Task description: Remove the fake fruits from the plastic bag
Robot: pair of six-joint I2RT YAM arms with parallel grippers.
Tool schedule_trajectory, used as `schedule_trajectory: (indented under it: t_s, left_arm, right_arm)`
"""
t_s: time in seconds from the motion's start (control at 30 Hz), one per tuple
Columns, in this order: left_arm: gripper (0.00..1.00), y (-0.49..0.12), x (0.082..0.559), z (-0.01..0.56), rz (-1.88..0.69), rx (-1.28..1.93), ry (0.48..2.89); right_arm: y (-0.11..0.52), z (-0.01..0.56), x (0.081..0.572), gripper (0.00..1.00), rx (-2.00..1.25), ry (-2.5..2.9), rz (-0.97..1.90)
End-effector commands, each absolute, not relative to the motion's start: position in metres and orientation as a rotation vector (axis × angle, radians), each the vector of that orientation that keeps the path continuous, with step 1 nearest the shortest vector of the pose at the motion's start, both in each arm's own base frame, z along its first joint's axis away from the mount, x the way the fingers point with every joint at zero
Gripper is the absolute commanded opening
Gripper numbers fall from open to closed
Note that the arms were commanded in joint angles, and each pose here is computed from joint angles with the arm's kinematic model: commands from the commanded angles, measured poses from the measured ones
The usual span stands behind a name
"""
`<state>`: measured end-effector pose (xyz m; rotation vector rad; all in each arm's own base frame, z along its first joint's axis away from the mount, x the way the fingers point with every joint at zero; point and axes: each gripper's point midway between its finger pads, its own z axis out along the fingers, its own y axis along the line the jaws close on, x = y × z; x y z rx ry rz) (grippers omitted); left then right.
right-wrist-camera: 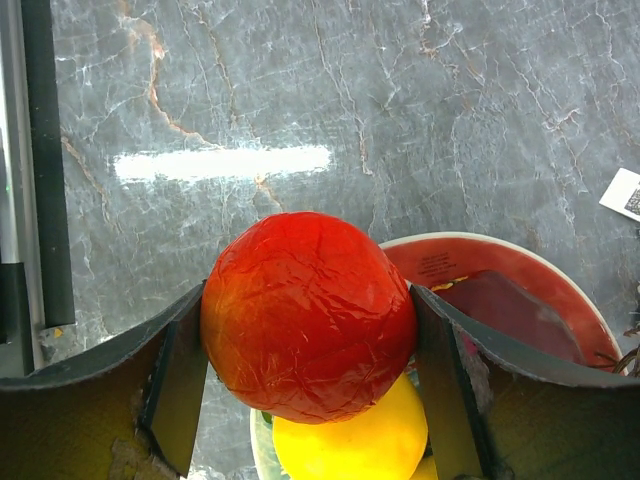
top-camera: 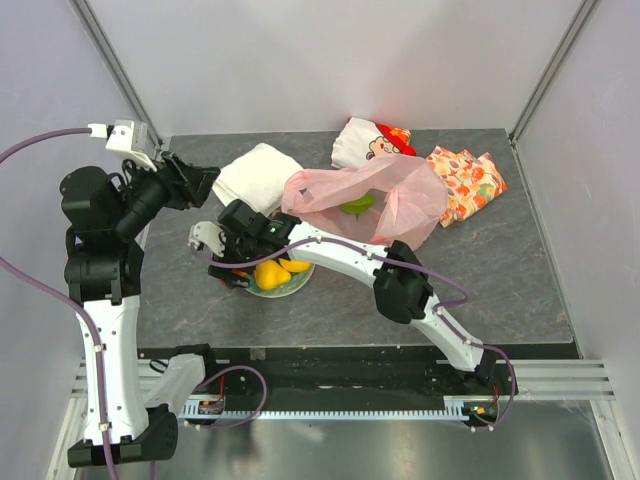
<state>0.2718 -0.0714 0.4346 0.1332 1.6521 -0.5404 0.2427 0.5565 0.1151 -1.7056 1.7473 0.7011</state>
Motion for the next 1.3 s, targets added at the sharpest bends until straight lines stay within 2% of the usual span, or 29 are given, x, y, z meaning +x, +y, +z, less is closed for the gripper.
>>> schedule_trajectory:
  t_s: [0.0, 0.4, 0.57, 0.7, 0.83, 1.03, 1.27]
  left_arm:
    - [0.69, -0.075, 0.269, 0.438, -0.578, 0.127, 1.641]
    - [0.69, -0.076, 0.273, 0.435, -0.605, 0.12, 1.65]
    - [0.68, -0.077, 0.274, 0.432, -0.615, 0.117, 1.651]
    - [0.68, -0.078, 0.274, 0.432, -0.626, 0.123, 1.651]
    - [0.68, -0.08, 0.275, 0.43, -0.64, 0.126, 1.655]
    - [0.68, -0.081, 0.276, 0.431, -0.649, 0.132, 1.649]
    - [0.68, -0.082, 0.28, 0.433, -0.657, 0.139, 1.641]
  right_arm:
    - [0.563, 0.12, 0.251, 0.68, -1.687, 1.708, 0.674]
    - [0.552, 0.101, 0.261, 0.77, -1.688, 1.752, 0.562]
    - [0.549, 0.093, 0.257, 0.82, -1.704, 1.762, 0.537]
    - [0.549, 0.093, 0.26, 0.91, -1.691, 1.764, 0.514]
    - [0.551, 0.096, 0.261, 0.95, -1.678, 1.76, 0.503]
    - [0.553, 0.115, 0.261, 0.98, -1.654, 1.754, 0.512]
    - [0.532, 0.186, 0.261, 0.98, -1.567, 1.711, 0.491]
